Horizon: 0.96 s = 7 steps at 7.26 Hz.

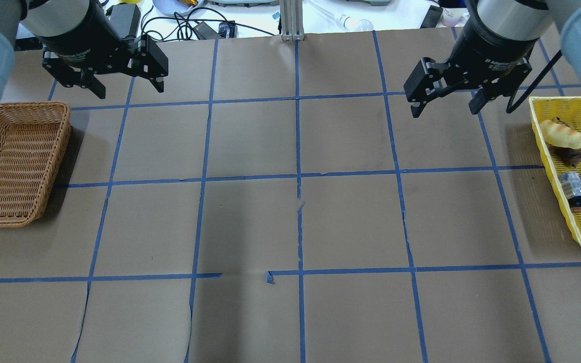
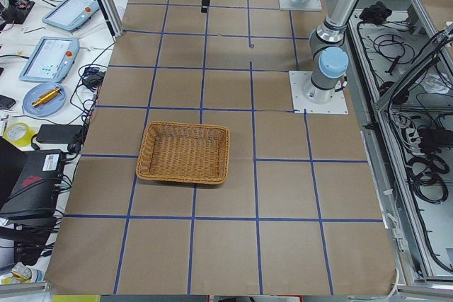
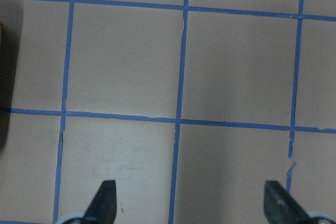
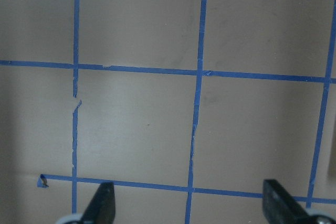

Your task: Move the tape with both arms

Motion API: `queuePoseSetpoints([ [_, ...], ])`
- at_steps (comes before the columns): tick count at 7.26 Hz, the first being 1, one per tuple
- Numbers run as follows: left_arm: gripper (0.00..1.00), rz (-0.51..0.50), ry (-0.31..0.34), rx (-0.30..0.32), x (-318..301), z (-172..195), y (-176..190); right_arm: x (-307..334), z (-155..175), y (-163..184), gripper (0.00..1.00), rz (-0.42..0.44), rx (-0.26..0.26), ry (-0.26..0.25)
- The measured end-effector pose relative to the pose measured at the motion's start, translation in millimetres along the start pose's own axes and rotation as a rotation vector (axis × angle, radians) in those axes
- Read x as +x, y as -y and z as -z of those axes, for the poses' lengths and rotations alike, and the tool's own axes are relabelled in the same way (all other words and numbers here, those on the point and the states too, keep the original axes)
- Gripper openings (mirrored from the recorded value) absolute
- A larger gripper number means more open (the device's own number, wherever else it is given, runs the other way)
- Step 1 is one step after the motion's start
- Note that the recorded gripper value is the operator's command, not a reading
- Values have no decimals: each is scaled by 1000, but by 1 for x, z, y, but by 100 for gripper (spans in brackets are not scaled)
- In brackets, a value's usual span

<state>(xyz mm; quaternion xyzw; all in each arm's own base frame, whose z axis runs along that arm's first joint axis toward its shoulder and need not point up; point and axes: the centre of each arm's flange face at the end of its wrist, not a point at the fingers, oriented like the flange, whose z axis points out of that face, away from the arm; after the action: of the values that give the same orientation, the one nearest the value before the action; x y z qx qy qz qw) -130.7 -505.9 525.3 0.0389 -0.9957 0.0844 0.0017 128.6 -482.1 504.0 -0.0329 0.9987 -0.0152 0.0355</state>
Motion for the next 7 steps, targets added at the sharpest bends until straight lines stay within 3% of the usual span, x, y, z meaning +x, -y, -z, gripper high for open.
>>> queuePoseSetpoints([
  [3, 100, 1, 2, 1, 0, 0, 0, 5, -2, -1, 100, -1, -11, -43],
  [7, 100, -4, 6, 0, -1, 0, 0, 6, -1, -3, 100, -2, -13, -49],
])
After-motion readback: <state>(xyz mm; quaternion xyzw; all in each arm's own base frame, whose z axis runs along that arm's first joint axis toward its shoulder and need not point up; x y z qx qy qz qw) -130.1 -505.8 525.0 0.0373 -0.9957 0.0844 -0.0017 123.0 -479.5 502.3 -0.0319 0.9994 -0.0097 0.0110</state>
